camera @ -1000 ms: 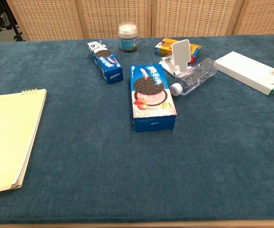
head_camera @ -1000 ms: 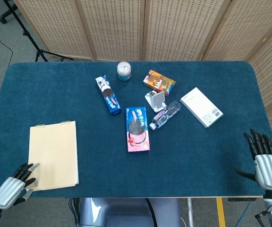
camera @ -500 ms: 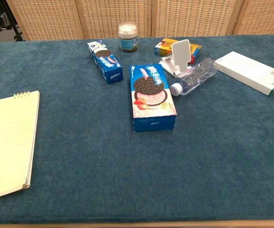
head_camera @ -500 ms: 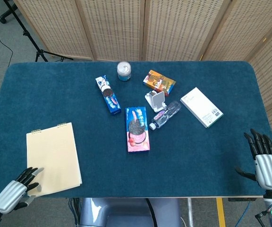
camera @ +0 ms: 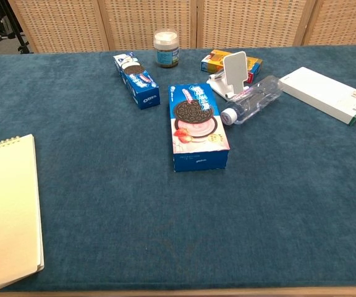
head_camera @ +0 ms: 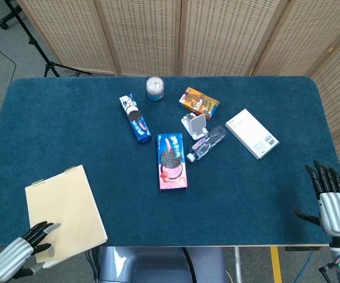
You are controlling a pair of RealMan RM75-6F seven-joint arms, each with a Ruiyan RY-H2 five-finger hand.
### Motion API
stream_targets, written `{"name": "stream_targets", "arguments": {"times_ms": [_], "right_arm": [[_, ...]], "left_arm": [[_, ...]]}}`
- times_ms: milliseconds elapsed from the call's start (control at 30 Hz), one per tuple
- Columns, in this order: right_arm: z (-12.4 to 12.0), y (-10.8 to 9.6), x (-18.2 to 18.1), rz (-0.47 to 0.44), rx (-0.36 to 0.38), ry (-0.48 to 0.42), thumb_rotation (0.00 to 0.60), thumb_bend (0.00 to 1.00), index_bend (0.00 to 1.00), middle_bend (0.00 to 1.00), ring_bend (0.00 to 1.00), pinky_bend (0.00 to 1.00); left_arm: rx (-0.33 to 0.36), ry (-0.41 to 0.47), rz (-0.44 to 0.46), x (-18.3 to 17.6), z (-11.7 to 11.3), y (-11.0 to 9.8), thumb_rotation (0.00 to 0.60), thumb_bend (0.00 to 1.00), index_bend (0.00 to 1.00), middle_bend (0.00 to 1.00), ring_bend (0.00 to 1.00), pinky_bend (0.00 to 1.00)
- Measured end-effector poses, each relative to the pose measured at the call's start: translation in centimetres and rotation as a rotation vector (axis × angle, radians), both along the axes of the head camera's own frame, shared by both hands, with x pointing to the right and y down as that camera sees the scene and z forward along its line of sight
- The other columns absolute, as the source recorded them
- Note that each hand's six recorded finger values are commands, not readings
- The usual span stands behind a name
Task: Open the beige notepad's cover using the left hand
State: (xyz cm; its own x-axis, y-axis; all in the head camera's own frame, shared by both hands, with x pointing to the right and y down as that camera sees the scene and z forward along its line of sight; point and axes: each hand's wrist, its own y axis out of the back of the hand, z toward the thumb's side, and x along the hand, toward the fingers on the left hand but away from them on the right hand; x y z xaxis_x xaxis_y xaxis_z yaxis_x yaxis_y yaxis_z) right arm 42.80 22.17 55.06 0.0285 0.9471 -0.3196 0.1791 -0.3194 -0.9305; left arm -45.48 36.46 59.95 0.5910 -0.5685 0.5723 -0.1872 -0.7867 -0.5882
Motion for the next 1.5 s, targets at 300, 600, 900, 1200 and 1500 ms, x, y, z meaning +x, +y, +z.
{"name": "stream_targets", "arguments": {"times_ms": [300,600,900,1200,1500], "right_arm": [[0.0,-0.1,0.1,0.004,0.0,-0.004,0.6,0.0,0.0,0.0,0.0,0.0],[-0.1,-0.1,0.1,0.006,0.0,-0.006,0.6,0.0,0.0,0.0,0.0,0.0],[0.0,-0.1,0.1,0.005,-0.003,-0.008,0.6,0.0,0.0,0.0,0.0,0.0],[0.1,-0.1,0.1,0.006,-0.008,-0.006,0.6,0.0,0.0,0.0,0.0,0.0],[0.2,-0.1,0.2,0.011,-0.012,-0.004,0.6,0.0,0.0,0.0,0.0,0.0]], "left_arm": [[-0.056,0.077,-0.003,1.0,-1.4,0.3,0.6,0.68,0.78,0.0,0.0,0.0],[-0.153,0.254,-0.29,1.4,-1.7,-2.6,0.6,0.77,0.78,0.0,0.0,0.0],[-0.128,0.359,-0.654,0.8,-1.5,-8.5,0.6,0.78,0.78,0.0,0.0,0.0],[0.039,0.3,-0.947,-1.8,-0.1,-15.9,0.6,0.79,0.78,0.0,0.0,0.0],[0.244,0.038,-0.941,-2.5,1.9,-21.2,0.6,0.79,0.79,0.0,0.0,0.0]]}}
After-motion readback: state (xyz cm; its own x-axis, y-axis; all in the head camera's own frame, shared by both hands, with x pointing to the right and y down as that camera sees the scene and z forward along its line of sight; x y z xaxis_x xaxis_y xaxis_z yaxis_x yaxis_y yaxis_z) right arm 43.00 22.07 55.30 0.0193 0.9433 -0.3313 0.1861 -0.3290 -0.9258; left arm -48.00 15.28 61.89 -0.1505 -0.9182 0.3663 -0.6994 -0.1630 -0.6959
